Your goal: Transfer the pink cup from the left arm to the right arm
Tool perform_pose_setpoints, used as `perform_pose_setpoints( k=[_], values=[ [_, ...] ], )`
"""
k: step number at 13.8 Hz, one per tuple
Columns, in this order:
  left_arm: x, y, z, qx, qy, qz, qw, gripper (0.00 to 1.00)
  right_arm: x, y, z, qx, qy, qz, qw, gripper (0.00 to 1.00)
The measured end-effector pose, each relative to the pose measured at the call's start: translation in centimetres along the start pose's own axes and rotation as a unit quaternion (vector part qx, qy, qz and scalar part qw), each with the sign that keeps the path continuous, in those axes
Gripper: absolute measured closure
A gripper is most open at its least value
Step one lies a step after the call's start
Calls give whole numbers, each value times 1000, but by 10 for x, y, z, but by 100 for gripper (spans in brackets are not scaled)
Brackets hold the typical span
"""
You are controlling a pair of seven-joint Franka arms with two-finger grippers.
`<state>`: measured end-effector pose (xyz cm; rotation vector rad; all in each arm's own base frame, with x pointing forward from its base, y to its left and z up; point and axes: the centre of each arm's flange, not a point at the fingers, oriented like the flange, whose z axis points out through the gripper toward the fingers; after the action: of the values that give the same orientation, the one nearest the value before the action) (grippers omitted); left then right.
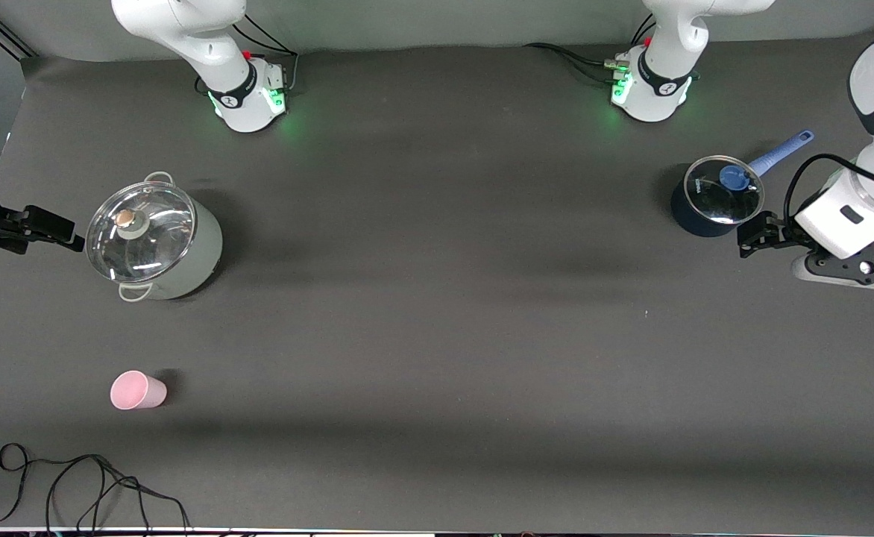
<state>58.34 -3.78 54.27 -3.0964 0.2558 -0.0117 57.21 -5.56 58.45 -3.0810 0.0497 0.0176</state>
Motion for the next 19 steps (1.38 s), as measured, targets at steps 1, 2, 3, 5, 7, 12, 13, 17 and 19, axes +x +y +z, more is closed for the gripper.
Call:
perform_pose_setpoints(
  k=[1,2,3,5,7,12,13,17,19],
  values=[
    [2,-1,0,0,5,0,1000,0,0,4,-1,0,2,5,1000,0],
    [4,-1,-1,1,15,1,1000,0,0,11,-1,0,3,12,1000,0],
    [6,-1,-2,2,23,3,1000,0,-1,16,-2,1,4,19,1000,0],
    [8,0,-5,2,32,6,999,0,-1,15,-3,3,5,27,1000,0],
    [9,1,-9,3,36,12,999,0,-2,7,-5,4,6,31,1000,0],
    [8,17,-30,0,31,28,999,0,-4,-7,-11,5,11,48,999,0],
    [7,20,-30,-1,27,31,999,0,-5,-8,-12,5,11,48,999,0],
    [8,22,-28,-1,23,33,999,0,-8,-9,-12,-25,2,40,999,0],
    [8,22,-26,-1,22,32,999,0,-9,-13,-12,-28,-1,34,999,0]
  ],
)
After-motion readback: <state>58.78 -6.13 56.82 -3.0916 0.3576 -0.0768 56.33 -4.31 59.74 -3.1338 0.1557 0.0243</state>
